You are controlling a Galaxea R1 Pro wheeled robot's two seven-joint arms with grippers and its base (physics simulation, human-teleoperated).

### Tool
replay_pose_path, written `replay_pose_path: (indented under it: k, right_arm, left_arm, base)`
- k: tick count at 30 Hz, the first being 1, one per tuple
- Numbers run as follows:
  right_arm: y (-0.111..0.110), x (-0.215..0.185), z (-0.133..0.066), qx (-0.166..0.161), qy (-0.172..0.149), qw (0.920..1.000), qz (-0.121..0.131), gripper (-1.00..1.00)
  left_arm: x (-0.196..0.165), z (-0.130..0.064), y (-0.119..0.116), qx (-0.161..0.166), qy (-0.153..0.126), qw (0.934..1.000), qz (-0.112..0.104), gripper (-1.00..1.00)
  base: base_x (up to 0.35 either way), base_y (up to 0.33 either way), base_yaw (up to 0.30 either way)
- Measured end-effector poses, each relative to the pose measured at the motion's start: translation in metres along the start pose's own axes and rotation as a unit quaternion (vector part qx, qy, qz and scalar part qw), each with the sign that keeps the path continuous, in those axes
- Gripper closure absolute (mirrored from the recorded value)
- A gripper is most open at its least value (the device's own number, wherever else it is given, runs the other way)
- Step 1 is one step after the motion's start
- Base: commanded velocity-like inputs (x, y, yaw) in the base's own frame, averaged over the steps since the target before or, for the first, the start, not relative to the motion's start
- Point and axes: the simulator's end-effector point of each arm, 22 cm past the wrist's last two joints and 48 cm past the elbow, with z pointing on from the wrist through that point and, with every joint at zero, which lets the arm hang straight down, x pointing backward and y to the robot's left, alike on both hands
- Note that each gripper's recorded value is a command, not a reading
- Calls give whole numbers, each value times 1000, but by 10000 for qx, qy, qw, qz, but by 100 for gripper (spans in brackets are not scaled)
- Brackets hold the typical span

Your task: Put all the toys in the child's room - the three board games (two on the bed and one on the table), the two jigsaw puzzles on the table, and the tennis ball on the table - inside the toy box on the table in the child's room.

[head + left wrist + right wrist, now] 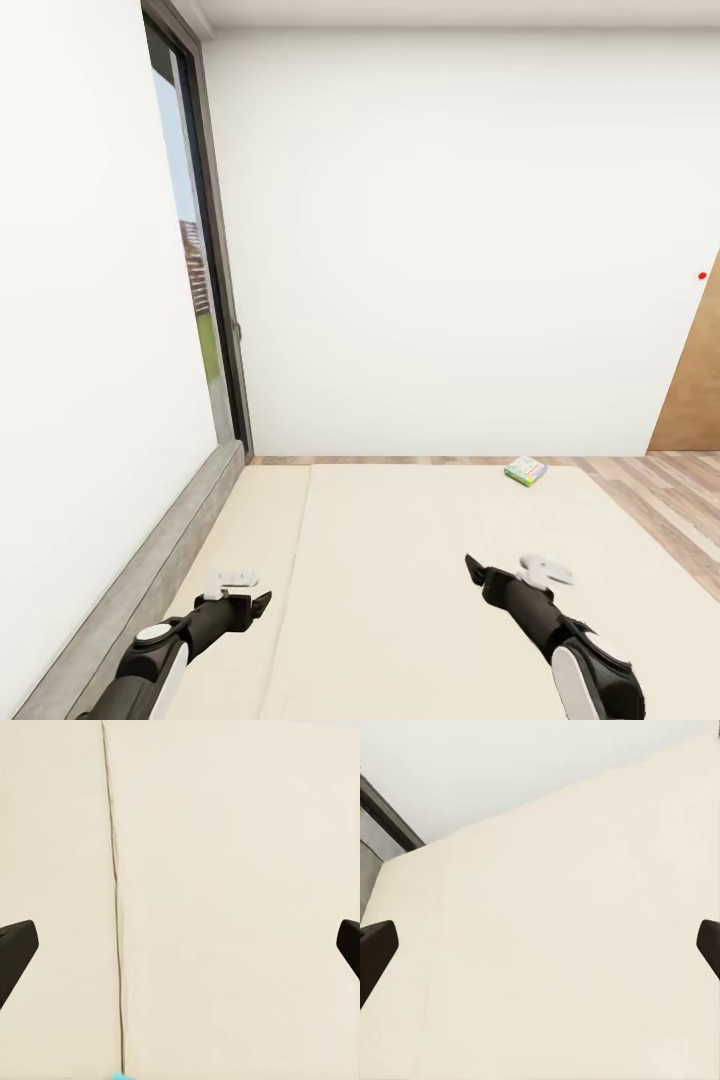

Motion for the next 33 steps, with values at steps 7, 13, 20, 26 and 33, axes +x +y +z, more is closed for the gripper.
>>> replay_pose_path:
  k: [7,13,20,26,33]
  right_arm:
    - [31,0,13,238,391,9989,110,-100]
    - [62,-9,19,253,464,9985,-174,-100]
    - [78,-4,21,165,587,9975,-348,-100]
    - [82,-6,19,134,589,9975,-368,-100]
    - [101,-15,23,-33,773,9963,-384,-100]
  left_arm:
    - [15,1,19,-453,301,9985,-92,-100]
    - [37,18,32,-761,830,9933,-249,-100]
    - [56,44,41,-882,1498,9840,-396,-100]
    - [70,50,41,-881,1849,9777,-460,-100]
    - [71,53,41,-901,1865,9773,-446,-100]
  base:
    - [0,0,0]
    - [0,0,0]
    - [0,0,0]
    - [0,0,0]
    - [0,0,0]
